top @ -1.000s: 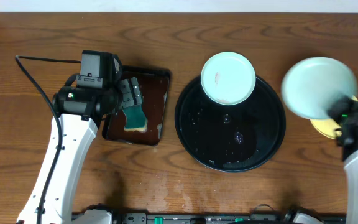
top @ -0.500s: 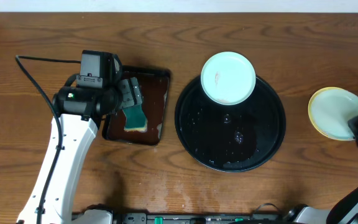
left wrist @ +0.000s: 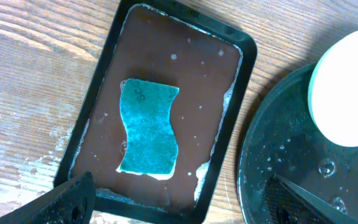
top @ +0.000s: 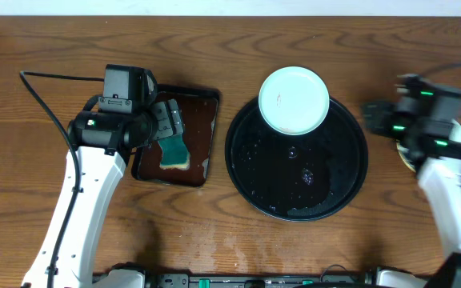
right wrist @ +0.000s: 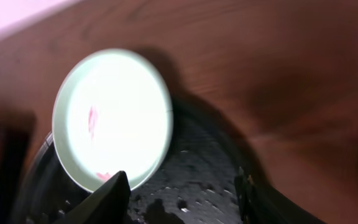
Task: Clean dirty plates on tray and stack at the side
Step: 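Grip the far pale green plate rim with right gripper, drag it toward tray center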
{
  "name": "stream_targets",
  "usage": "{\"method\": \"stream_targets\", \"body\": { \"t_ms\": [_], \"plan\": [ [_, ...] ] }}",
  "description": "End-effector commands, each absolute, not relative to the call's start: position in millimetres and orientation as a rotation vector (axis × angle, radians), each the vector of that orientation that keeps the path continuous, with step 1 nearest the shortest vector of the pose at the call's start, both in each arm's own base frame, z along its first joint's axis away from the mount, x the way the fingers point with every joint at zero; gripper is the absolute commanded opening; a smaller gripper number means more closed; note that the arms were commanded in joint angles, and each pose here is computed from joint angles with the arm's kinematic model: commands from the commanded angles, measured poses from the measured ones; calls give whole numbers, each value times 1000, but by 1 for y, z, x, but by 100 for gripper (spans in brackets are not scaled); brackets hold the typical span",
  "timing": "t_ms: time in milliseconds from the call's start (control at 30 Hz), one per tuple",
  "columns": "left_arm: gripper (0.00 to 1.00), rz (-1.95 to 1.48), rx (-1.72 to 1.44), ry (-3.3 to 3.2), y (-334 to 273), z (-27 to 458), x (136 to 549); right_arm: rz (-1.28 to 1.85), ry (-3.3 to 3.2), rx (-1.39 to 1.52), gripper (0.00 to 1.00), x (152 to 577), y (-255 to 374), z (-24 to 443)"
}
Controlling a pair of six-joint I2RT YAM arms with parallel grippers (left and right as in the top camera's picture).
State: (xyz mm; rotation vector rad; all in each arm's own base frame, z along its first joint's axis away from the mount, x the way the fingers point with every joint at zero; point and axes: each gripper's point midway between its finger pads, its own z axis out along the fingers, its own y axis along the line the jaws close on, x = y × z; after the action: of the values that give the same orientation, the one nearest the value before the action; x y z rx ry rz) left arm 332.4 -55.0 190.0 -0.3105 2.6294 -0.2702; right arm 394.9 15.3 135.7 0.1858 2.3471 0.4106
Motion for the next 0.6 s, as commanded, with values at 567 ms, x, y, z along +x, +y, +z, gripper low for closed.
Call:
{"method": "stream_targets", "body": {
  "t_ms": [567],
  "plan": [
    [88, -277, -304, 2606, -55, 199, 337, 182, 2360, 222, 24, 467, 57, -11]
  ]
}}
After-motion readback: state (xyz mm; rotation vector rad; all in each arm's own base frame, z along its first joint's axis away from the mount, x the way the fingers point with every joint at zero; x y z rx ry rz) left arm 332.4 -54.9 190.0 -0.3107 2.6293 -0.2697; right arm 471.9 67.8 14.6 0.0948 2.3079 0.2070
